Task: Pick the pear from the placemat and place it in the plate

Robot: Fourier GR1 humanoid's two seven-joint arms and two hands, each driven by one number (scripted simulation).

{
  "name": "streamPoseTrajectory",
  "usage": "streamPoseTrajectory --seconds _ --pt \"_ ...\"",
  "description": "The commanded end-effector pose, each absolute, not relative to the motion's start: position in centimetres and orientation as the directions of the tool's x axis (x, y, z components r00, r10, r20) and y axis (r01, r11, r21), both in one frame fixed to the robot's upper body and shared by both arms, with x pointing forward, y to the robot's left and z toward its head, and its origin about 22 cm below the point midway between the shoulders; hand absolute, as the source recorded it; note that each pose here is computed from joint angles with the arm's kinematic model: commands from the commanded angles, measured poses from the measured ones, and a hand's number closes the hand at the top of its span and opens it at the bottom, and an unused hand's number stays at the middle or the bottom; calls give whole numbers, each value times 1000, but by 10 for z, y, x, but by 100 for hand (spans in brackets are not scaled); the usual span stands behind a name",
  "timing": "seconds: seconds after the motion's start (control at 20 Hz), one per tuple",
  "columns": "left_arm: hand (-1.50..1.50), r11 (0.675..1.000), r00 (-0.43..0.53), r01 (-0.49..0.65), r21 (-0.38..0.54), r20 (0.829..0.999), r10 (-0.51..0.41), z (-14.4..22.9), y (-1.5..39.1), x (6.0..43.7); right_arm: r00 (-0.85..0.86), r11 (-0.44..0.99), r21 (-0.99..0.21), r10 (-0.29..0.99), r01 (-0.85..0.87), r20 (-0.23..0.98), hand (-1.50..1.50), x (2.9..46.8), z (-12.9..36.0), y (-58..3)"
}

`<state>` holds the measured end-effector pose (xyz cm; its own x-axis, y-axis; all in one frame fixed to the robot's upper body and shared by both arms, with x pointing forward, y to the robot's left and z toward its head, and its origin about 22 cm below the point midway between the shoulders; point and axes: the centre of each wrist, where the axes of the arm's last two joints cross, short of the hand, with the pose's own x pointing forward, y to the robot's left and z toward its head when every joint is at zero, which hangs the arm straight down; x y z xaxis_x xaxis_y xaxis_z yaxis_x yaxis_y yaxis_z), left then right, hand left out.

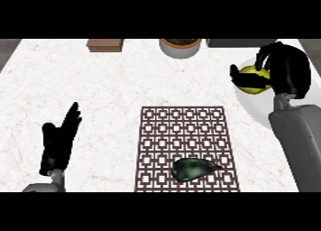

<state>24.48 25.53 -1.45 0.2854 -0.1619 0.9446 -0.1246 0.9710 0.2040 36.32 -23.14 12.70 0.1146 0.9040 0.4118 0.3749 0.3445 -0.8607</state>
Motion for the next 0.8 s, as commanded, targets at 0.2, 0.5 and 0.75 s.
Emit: streamPoseTrajectory --seconds 0.2,0.5,0.75 --pt "0 974 302 -114 198 940 -155 -19 251 252 249 326 -852 859 409 448 150 376 142 -275" --pt "0 971 269 -120 205 949 -167 -12 243 256 316 303 -881 849 364 423 150 399 112 -311" --pt "0 977 291 -94 193 944 -159 -8 242 252 361 299 -908 844 294 396 150 410 104 -331"
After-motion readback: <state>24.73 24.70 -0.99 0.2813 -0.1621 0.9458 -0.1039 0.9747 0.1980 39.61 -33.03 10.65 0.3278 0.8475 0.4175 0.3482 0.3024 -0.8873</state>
